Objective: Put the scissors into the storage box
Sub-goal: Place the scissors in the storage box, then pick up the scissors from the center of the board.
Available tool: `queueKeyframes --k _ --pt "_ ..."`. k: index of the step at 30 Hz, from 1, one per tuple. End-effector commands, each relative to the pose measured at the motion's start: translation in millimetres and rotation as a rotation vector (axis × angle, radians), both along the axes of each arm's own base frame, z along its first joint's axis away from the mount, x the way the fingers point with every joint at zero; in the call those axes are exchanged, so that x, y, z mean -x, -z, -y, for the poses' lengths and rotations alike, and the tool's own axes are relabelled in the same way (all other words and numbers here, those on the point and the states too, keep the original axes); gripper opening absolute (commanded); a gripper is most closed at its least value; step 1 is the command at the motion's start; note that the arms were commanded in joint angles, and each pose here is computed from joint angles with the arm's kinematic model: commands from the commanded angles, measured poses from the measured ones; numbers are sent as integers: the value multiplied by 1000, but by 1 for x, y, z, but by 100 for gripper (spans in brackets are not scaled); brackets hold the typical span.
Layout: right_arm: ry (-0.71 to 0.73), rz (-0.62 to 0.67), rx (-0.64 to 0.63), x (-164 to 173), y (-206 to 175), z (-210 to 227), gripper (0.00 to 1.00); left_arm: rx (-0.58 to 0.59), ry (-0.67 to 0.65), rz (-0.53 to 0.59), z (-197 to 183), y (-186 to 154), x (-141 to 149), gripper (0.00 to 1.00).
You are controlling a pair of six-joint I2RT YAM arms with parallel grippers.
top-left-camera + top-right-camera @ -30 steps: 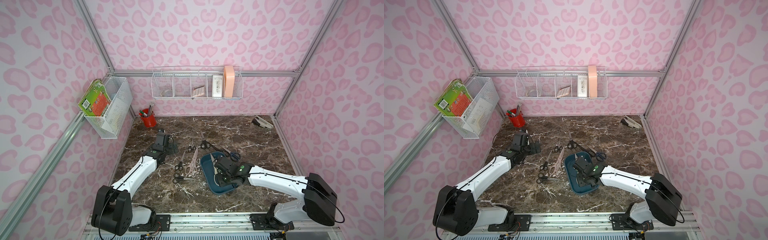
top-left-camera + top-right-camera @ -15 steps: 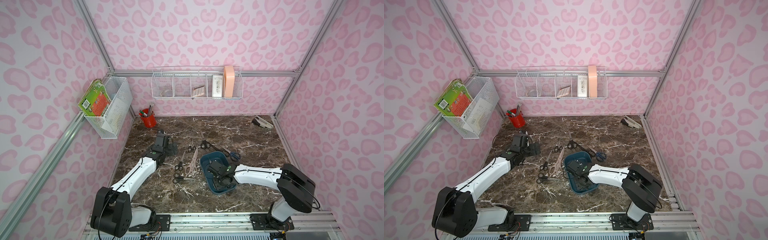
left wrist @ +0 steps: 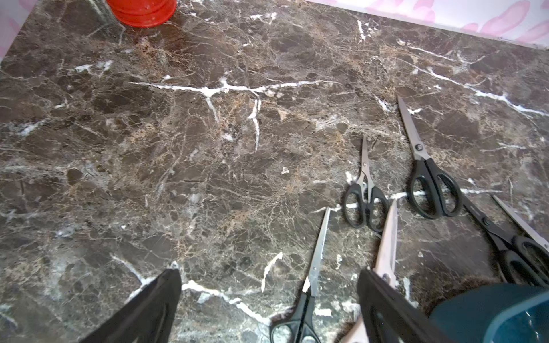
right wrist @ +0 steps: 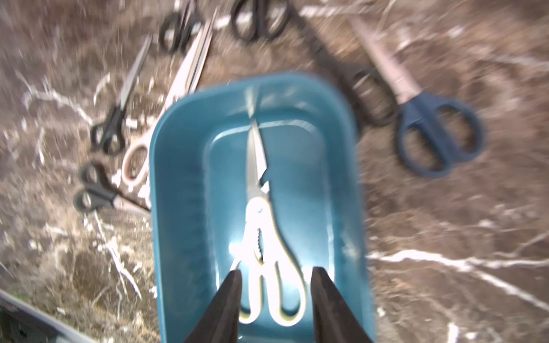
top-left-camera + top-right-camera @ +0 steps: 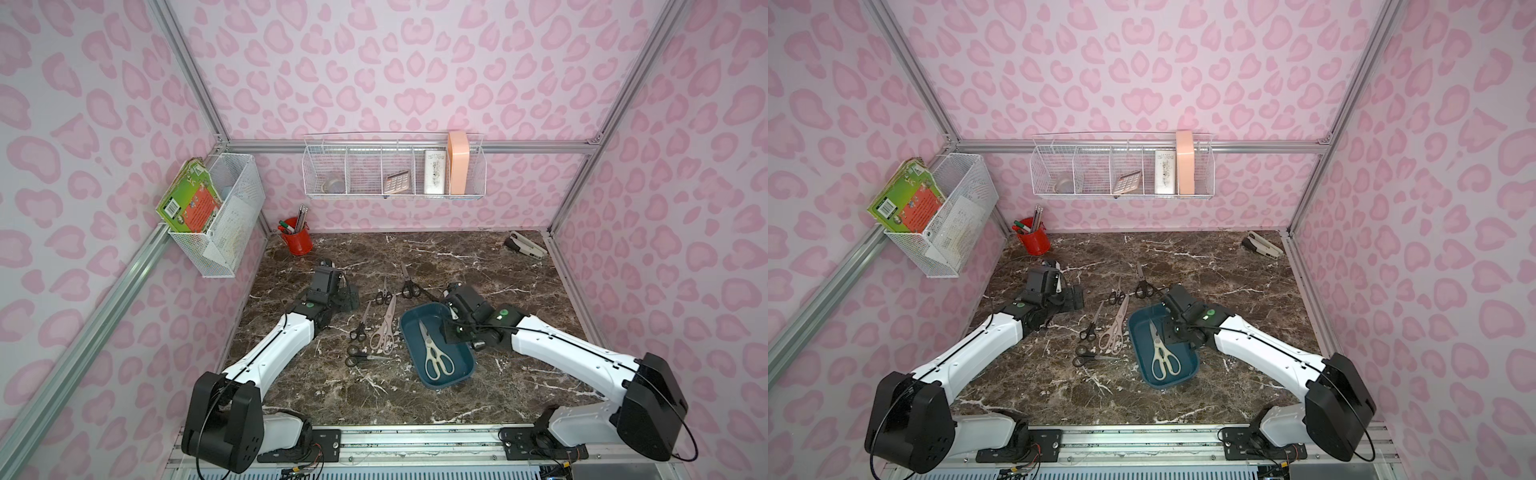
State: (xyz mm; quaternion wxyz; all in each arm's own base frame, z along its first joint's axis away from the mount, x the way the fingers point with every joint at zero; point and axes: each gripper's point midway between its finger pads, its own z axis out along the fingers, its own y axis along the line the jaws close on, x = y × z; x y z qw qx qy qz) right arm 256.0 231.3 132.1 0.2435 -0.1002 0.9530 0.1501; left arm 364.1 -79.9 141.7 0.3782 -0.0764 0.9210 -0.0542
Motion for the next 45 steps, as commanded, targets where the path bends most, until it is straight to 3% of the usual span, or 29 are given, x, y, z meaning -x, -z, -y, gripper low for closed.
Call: queueKeyframes --k 1,8,19,28,45 --pt "-8 45 -45 -20 -6 22 39 17 54 -11 14 2 2 98" --pt "42 10 2 -63 18 85 29 7 116 -34 34 8 7 97" --pt "-86 2 153 -110 56 88 35 -10 114 -43 33 11 6 98" --pt "-184 -67 308 -109 89 89 35 -37 110 -59 30 16 5 98" --pt "-228 -121 339 -102 116 90 34 -63 107 -61 27 14 2 98"
